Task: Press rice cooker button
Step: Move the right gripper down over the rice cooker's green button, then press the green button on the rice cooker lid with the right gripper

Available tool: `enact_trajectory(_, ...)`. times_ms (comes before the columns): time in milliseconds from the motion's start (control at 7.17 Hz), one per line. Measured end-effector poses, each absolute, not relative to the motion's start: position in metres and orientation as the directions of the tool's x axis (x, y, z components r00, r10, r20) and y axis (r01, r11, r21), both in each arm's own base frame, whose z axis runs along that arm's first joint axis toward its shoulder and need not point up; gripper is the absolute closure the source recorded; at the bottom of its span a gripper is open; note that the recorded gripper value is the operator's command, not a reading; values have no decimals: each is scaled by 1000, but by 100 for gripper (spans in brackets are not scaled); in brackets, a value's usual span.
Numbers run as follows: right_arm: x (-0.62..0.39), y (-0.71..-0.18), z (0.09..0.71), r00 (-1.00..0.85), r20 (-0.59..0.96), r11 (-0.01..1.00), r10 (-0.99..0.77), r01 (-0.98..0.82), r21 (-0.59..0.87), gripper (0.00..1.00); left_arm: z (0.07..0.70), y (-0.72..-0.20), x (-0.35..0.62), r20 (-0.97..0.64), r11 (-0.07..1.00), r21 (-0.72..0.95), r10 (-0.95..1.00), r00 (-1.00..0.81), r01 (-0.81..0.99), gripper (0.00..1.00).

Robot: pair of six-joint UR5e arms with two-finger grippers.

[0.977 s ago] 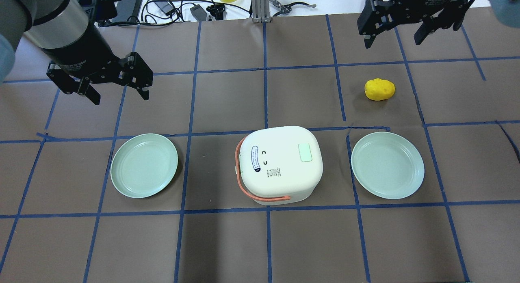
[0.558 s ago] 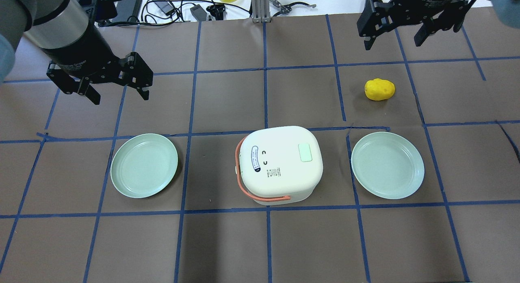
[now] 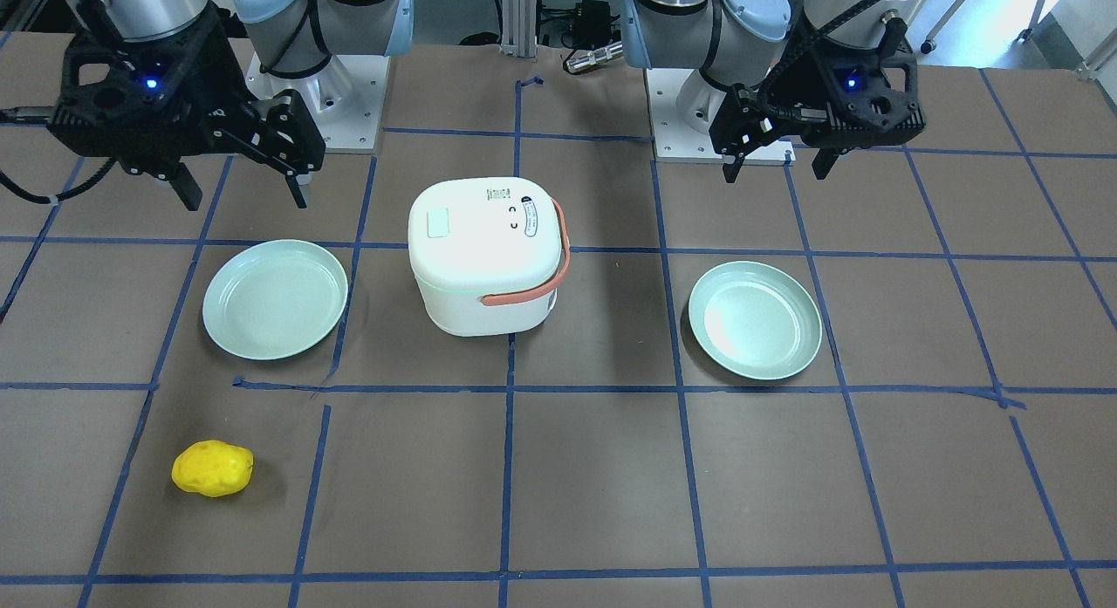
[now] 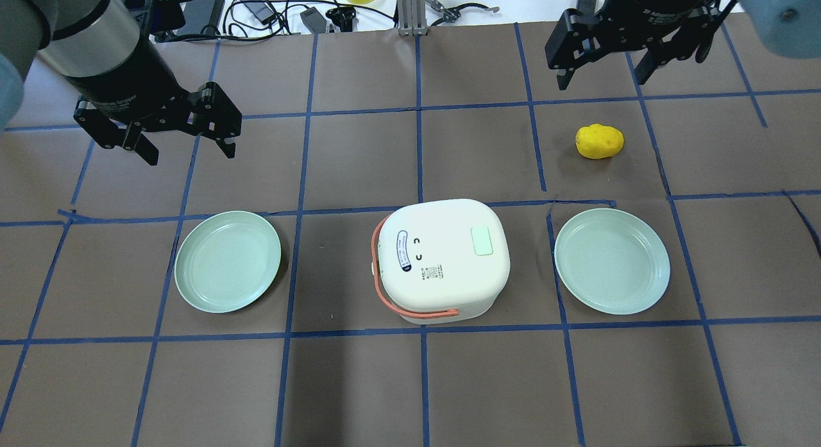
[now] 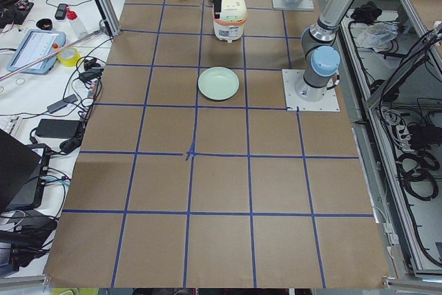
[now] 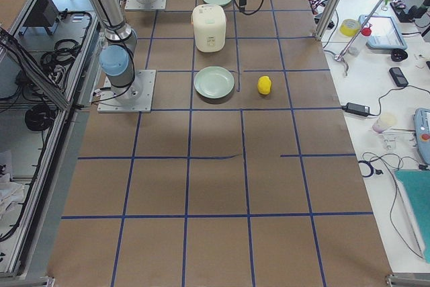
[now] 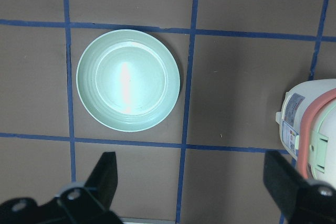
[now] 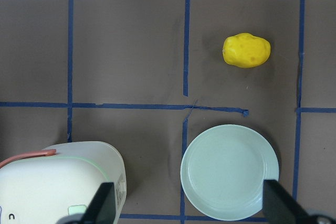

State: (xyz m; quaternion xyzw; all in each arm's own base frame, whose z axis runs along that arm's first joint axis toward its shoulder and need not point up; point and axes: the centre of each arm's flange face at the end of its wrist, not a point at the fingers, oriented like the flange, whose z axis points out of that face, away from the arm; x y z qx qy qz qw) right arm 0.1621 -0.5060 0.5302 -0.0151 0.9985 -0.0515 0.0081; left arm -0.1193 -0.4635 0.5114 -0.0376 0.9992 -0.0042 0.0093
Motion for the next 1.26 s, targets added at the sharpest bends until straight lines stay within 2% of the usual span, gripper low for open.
enact_trajectory(140, 189, -500, 518, -1000, -16, 996, -9, -8, -84, 14, 511, -463, -119, -18, 997, -9, -75, -997, -75, 0)
enact_trajectory(279, 215, -493, 504, -1000, -14, 998, -1, 0, -64, 49, 511, -464, -119, -18, 997, -9, -75, -997, -75, 0)
enact_trajectory(419, 234, -484, 488, -1000, -9, 999, -9, -8, -38, 77, 511, -464, -119, -18, 997, -9, -75, -997, -74, 0)
enact_trajectory(698, 254, -467, 449, -999, -3, 999, -34, -34, 5, 100, 511, -464, -119, -18, 997, -9, -74, -997, -74, 0)
enact_trajectory(1256, 284, -425, 383, -998, 22, 995, -64, -62, 83, 100, 511, -463, -119, -18, 997, -9, -75, -997, -75, 0)
